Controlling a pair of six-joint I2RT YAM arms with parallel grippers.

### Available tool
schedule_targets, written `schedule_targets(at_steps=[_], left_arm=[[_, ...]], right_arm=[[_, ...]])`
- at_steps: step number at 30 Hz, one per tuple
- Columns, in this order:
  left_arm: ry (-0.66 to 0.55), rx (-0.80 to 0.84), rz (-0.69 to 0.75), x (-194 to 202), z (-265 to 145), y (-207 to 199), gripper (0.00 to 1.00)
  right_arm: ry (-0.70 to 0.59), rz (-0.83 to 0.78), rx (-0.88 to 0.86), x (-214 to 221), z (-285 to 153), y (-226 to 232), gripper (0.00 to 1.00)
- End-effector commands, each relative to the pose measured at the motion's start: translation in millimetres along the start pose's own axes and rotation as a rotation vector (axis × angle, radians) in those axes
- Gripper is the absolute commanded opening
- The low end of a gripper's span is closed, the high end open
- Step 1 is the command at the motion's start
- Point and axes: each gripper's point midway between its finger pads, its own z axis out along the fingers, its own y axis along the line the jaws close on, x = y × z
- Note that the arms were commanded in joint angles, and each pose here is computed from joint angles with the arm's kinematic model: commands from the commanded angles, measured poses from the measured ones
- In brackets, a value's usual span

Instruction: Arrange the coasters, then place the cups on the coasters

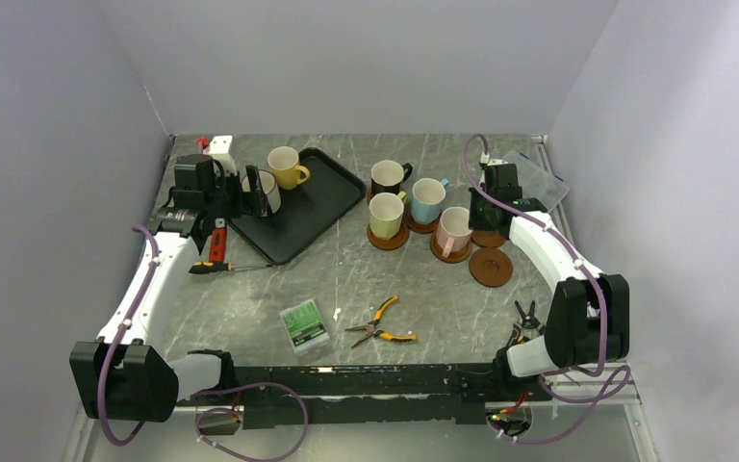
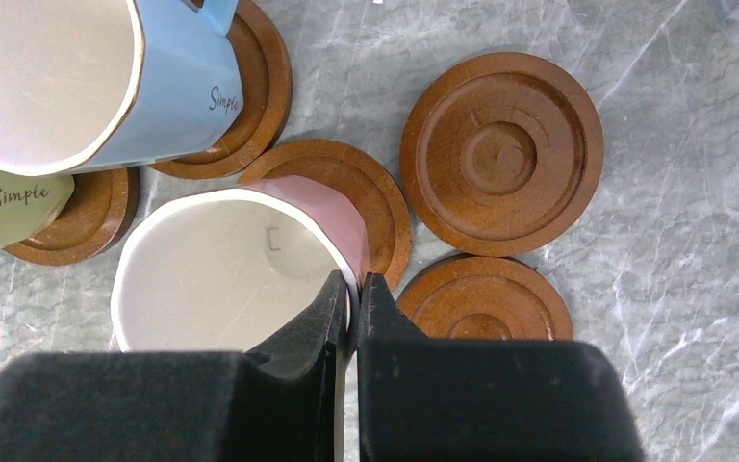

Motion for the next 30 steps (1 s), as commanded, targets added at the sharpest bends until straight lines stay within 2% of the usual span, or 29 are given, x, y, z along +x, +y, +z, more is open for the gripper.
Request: schedule_targets(at_steps=[1,11,20,28,30], left_arm=[[-0.032,0.019,0.011,-7,-2,-2,0.92],[-0.037,0.017,0.013,-8,-4,-2,0.92],[-0.041,0.014,0.014,-8,-5,-2,0.92],[-0.041,0.019,0.011,-8,-5,-3,0.92],[-0.042,0.028,0.001,-9,-4,-4,0.92]], right_arm=[[-0.105,0.025,0.009,-28,-2,2,0.0],[-0.09,0.039,0.03,-25,-1,-1,0.0],[-0.092,0.054,0.016,-27,-4,2,0.31],[-0.117,0.068,-0.014,-37,-20,8,0.49],[-0.135,0.071,-0.022,-43,-29,9,0.59]])
